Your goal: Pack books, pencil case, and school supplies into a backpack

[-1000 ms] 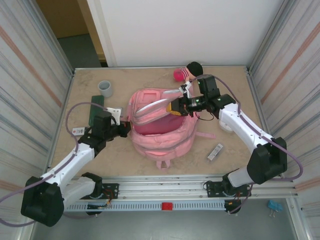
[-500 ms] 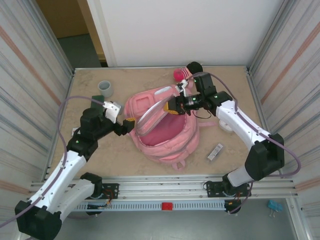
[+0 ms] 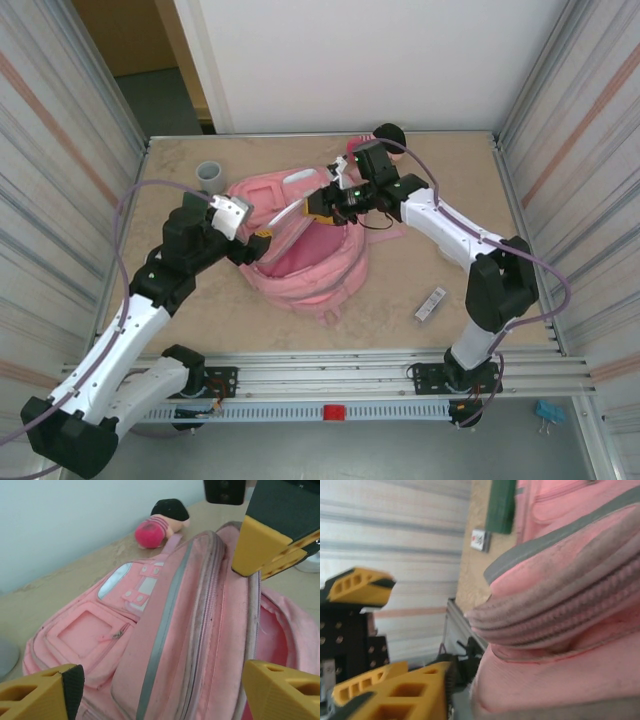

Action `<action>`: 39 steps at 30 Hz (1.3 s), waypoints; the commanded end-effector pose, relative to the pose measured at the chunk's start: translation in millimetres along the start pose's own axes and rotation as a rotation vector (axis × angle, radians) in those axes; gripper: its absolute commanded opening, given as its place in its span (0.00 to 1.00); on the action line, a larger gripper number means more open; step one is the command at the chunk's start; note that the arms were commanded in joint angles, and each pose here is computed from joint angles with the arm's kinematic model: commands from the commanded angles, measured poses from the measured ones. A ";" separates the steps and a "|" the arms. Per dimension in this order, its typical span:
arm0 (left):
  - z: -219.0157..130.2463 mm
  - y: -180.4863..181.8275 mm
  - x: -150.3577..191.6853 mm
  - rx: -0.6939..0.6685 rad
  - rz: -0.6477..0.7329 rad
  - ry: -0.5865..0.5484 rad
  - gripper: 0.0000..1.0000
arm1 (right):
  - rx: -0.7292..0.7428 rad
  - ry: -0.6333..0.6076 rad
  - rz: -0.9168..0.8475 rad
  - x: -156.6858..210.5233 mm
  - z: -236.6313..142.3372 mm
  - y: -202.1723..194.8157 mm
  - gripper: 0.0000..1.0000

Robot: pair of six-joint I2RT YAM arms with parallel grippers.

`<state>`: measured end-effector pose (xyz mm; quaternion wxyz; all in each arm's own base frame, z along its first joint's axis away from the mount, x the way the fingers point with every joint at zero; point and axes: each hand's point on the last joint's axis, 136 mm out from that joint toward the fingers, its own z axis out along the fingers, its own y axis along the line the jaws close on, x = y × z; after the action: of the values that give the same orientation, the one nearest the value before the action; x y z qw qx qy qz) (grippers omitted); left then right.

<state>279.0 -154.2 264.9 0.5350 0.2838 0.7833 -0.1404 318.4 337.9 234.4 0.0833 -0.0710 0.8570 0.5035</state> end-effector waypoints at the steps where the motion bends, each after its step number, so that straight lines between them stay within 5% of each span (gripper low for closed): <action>1: -10.2 14.3 -5.7 -0.085 -0.071 0.029 0.85 | 0.080 -0.116 -0.077 -19.2 -21.8 8.4 0.53; 12: -5.1 49.0 32.0 -0.151 -0.436 0.139 0.89 | 0.393 -0.212 0.013 15.0 -106.3 -48.9 0.64; 20: 6.4 112.7 98.4 -0.323 -0.713 0.380 0.95 | 0.476 -0.246 0.016 30.1 -130.3 -70.9 0.64; 27: 16.9 173.9 147.6 -0.508 -0.711 0.614 0.99 | 0.418 -0.215 0.019 29.9 -111.8 -77.3 0.64; 39: 54.8 217.2 210.5 -0.563 -0.627 0.872 0.99 | 0.381 -0.150 0.041 26.6 -83.4 -94.4 0.65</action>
<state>390.5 36.9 67.4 0.1626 -0.0921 0.9823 0.0146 305.5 210.1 191.2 0.1532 0.0195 0.9333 0.3243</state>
